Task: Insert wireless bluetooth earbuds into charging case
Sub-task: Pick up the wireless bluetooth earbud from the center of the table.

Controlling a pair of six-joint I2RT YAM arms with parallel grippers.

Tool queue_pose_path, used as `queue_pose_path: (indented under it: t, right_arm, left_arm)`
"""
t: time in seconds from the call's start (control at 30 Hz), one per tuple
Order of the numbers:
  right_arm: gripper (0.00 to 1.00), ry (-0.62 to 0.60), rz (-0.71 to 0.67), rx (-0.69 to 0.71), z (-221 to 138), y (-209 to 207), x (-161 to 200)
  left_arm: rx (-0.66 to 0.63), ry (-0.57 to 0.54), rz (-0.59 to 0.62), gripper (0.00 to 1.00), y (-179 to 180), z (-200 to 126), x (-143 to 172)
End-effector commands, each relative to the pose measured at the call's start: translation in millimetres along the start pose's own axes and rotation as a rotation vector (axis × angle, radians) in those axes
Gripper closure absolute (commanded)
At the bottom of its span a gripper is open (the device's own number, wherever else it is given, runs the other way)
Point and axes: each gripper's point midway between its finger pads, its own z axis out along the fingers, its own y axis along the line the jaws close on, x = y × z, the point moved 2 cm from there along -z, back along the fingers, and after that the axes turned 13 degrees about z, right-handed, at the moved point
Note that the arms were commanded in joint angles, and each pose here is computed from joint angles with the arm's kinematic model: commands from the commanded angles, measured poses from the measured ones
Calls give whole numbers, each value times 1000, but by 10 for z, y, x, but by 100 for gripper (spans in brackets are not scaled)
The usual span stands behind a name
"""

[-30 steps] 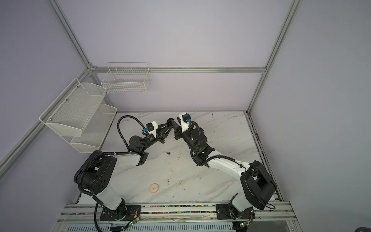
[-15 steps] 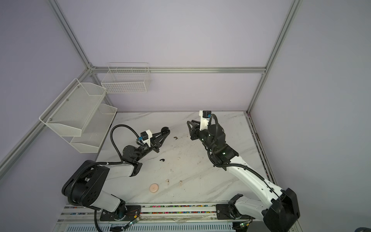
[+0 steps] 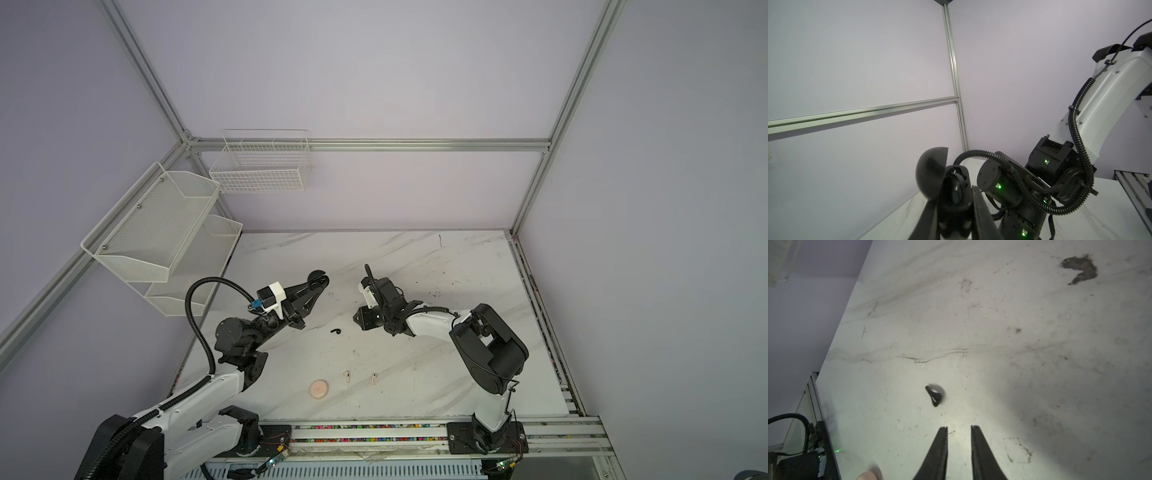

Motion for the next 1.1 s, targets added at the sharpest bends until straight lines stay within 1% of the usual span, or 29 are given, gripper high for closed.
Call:
queue_pose_path:
  t: [0.0, 0.07, 0.13, 0.2, 0.3, 0.37, 0.53, 0.63, 0.93, 1.07]
  right_arm:
    - [78, -88, -121, -72, -163, 142, -59]
    - [79, -149, -209, -103, -267, 165, -40]
    - [82, -229, -301, -138, -387, 215, -58]
    - [84, -280, -375, -154, -449, 251, -77]
    - [84, -284, -415, -137, -427, 215, -106]
    - [84, -272, -446, -156, -416, 198, -95]
    - [84, -296, -446, -187, -418, 131, -134]
    - [84, -321, -443, -212, -445, 142, -133]
    - [83, -343, -398, -259, -494, 128, -36]
    - [80, -304, -359, -251, -445, 103, -17]
  left_arm:
    - [146, -8, 42, 100, -188, 12, 31]
    - [205, -45, 89, 100, -219, 64, -66]
    - [266, -82, 139, 100, -251, 107, -165]
    - [321, -116, 184, 100, -286, 132, -259]
    - [376, -156, 244, 100, -311, 168, -381]
    - [420, -183, 283, 100, -332, 189, -482]
    - [523, -246, 363, 100, -410, 222, -779]
    - [558, -270, 384, 100, -454, 207, -908]
    - [601, -264, 425, 100, -532, 119, -994]
    - [604, -249, 435, 100, -550, 92, -1007]
